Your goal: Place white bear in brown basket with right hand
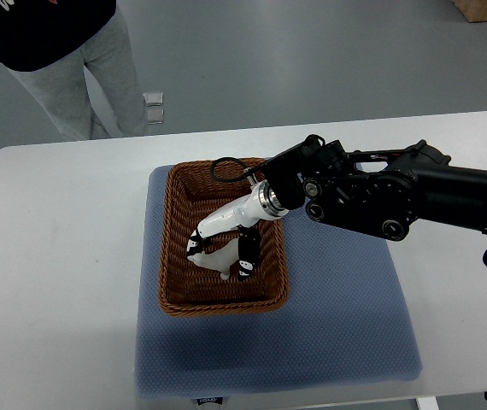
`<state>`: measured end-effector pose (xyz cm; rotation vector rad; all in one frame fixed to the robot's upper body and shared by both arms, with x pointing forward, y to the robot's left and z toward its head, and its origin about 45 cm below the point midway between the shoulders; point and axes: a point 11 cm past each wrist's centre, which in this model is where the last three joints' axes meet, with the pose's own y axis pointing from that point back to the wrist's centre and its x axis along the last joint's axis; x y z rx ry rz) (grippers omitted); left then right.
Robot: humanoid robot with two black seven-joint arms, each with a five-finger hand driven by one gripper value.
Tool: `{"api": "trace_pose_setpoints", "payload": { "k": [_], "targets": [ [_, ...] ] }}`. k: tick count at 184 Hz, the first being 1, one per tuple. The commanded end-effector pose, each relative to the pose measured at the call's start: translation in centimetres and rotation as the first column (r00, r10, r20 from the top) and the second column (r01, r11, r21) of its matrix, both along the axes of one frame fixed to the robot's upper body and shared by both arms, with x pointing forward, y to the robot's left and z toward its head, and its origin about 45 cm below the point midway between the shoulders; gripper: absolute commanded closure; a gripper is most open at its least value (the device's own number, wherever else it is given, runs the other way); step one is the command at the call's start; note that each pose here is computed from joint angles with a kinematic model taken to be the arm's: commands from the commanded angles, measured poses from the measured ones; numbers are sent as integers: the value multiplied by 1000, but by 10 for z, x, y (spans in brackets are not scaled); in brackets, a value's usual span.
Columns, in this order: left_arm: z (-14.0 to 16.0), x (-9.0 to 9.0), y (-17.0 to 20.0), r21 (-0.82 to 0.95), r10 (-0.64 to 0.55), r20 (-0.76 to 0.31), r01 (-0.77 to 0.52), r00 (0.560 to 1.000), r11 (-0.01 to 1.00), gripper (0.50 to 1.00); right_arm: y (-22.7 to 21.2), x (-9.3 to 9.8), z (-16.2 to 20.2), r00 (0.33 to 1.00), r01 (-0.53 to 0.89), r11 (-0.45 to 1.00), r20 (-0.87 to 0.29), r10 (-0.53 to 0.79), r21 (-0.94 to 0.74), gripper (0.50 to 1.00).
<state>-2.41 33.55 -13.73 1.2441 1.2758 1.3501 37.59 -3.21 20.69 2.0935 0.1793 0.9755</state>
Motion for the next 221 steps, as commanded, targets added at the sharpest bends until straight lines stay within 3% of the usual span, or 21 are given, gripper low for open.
{"api": "trace_pose_setpoints", "payload": {
  "k": [1,32,68,81,114,139,153,182,221],
  "targets": [
    [0,0,0,0,0,0,0,1000,1000,500,-2,3,6,1000,5,1000,-6,-5,10,585],
    [0,0,0,0,0,0,0,1000,1000,500,3,17,39,999,54,992,-1,-54,116,576],
    [0,0,0,0,0,0,0,1000,1000,500,-25,52,93,969,246,900,-76,-234,360,576],
    [0,0,0,0,1,0,-1,1000,1000,500,-41,66,97,930,366,805,-166,-327,467,576],
    [0,0,0,0,0,0,0,1000,1000,500,-112,108,95,726,672,397,-452,-518,625,579],
    [0,0,0,0,0,0,0,1000,1000,500,-161,117,81,554,790,42,-683,-476,611,576],
    [0,0,0,1,0,0,0,1000,1000,500,-188,120,70,465,809,-118,-750,-470,576,576],
    [0,0,0,0,0,0,0,1000,1000,500,-255,125,42,212,755,-515,-894,-396,407,579],
    [0,0,0,0,0,0,0,1000,1000,500,-282,115,9,95,698,-677,-967,-235,233,579]
  ]
}}
